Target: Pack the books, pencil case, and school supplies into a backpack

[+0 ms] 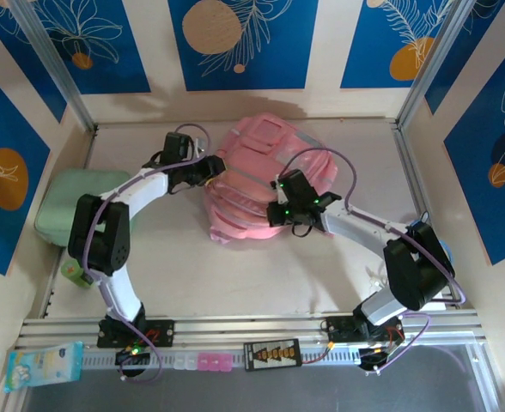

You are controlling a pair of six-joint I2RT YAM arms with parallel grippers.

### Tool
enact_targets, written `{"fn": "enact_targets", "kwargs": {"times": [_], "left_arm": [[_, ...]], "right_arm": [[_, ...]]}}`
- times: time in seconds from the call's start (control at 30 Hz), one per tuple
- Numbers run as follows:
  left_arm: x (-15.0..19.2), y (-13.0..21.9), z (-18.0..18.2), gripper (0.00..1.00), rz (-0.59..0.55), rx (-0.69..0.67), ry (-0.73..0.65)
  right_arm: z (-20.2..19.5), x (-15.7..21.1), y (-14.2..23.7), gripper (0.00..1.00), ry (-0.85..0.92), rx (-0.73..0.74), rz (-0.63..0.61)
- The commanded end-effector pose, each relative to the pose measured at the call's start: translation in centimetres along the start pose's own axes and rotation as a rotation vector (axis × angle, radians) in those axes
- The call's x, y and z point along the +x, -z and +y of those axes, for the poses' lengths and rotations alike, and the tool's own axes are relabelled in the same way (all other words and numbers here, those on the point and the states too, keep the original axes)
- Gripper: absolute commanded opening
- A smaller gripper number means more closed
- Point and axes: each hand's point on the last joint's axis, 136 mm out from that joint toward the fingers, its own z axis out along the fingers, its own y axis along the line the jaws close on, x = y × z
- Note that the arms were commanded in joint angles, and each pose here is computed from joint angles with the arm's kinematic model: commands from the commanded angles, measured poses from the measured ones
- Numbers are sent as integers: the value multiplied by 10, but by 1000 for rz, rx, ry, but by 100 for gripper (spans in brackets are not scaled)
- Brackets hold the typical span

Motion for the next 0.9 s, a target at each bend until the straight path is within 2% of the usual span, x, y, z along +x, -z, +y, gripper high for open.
{"fn": "enact_targets", "kwargs": {"times": [0.0, 0.07, 0.27, 0.43, 0.63, 0.87], "left_arm": [[-26, 35, 1, 50, -118, -46, -27], [-24, 48, -5, 54, -146, -27, -13], [0, 62, -11, 55, -135, 43, 82], [24, 45, -24, 53, -54, 163, 178], [37, 24, -40, 49, 9, 220, 192], [46, 2, -30, 36, 6, 158, 210]], "right_arm": [[46, -1, -7, 0, 11, -149, 32], [57, -10, -13, 0, 25, -150, 28], [81, -34, -23, 0, 51, -180, 23], [90, -43, -25, 0, 56, -203, 21], [91, -42, -23, 0, 66, -209, 23], [89, -40, -22, 0, 62, -201, 26]]}}
